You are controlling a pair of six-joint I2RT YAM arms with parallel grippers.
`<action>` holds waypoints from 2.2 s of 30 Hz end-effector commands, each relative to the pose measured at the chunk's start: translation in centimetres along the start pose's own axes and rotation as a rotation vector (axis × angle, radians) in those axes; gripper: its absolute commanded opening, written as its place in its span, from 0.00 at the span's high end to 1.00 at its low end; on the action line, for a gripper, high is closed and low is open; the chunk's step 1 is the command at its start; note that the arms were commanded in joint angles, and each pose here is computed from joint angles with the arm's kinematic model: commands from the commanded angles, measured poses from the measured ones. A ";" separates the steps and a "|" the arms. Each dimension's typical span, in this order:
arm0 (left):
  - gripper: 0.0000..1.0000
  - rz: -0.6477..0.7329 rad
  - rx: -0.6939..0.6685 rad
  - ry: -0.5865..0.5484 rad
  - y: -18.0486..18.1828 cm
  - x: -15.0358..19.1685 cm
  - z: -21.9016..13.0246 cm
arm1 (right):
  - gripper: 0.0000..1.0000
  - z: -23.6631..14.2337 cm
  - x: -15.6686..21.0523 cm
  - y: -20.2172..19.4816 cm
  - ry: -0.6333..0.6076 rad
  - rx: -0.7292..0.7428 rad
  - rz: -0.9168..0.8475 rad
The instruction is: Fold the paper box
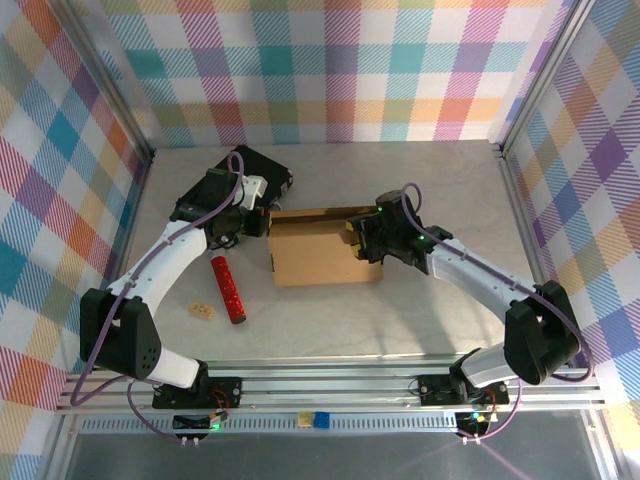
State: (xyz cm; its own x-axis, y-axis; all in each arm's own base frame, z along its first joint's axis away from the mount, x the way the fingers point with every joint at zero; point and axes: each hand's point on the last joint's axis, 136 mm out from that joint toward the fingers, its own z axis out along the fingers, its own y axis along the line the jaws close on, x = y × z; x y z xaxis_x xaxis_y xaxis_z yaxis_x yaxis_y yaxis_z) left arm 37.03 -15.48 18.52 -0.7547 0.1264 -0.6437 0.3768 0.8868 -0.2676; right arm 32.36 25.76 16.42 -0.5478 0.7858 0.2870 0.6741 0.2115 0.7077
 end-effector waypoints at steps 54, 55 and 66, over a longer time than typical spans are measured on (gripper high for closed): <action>1.00 -0.177 0.044 0.213 -2.6 0.5 -0.8 | 0.65 1.2 -1.1 -3.0 -0.053 0.156 -0.057; 1.00 -0.182 0.046 0.217 -2.7 0.6 -0.7 | 0.65 1.2 -1.1 -3.0 -0.054 0.158 -0.057; 1.00 -0.220 0.028 0.248 -3.0 0.7 -0.2 | 0.66 1.2 -1.0 -3.1 -0.056 0.161 -0.068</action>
State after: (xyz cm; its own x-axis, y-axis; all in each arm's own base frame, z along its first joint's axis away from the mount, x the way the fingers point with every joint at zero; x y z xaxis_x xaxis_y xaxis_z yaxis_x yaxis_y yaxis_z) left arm 36.32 -16.28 18.93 -0.9083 0.0270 -0.4174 0.1949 0.9103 -0.3651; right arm 33.26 25.33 16.12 -0.5549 0.8039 0.2139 0.6578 0.2666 0.7045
